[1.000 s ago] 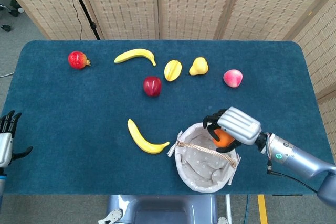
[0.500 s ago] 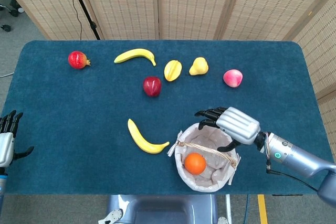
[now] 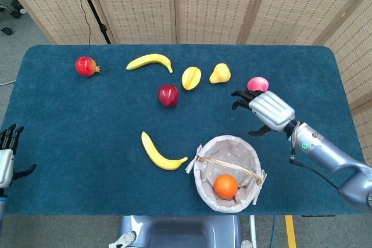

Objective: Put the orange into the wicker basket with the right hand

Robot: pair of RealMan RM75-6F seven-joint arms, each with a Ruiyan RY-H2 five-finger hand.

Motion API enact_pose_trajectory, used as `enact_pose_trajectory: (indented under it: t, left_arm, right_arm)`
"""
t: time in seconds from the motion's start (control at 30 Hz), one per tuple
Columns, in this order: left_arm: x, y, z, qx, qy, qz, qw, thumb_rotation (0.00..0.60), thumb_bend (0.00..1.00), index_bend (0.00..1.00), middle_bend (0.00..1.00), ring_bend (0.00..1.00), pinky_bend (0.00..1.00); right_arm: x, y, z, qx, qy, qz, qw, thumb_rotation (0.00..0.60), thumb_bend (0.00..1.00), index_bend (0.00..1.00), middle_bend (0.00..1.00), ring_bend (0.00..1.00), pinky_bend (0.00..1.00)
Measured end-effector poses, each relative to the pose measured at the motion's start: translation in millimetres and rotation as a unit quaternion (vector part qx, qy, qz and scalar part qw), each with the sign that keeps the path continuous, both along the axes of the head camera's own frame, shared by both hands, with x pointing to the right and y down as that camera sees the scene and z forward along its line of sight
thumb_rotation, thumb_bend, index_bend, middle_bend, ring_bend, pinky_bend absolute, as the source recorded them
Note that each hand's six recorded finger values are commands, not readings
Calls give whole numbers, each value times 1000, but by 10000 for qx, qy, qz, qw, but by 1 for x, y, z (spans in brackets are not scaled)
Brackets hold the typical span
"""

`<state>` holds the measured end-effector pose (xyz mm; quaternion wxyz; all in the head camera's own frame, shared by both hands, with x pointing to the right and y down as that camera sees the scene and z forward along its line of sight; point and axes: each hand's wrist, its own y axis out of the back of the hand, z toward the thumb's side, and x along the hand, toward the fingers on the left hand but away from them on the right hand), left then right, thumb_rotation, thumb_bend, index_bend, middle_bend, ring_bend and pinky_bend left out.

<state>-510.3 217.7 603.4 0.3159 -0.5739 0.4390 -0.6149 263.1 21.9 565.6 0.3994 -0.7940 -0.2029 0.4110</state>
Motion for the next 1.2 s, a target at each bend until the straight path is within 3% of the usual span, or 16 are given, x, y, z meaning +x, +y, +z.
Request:
enact_pose_trajectory:
  t: [0.23,0.5,0.83,1.2]
  left_arm:
    - [-7,6,-10,56,-120,-16,9999,600,152,87,0,0,0]
    - [-16,12,-25,171,-282,-38,9994,600,153,90,0,0,0]
    - [-17,20,-35,243,-317,22,9992,600,152,91,0,0,0]
    - [-16,28,-47,406,-320,122,9986,600,153,91,0,0,0]
  right_arm:
    - [40,-22,26,383,622,462,9963,600,18,322,142,201,280]
    - [119,-1,17,747,1067,1348,9823,600,34,336,143,202,280]
    - [180,60,-25,1018,1281,2172,9623,600,50,350,150,203,280]
    - [228,154,-46,995,1745,2923,9350,600,50,356,151,203,280]
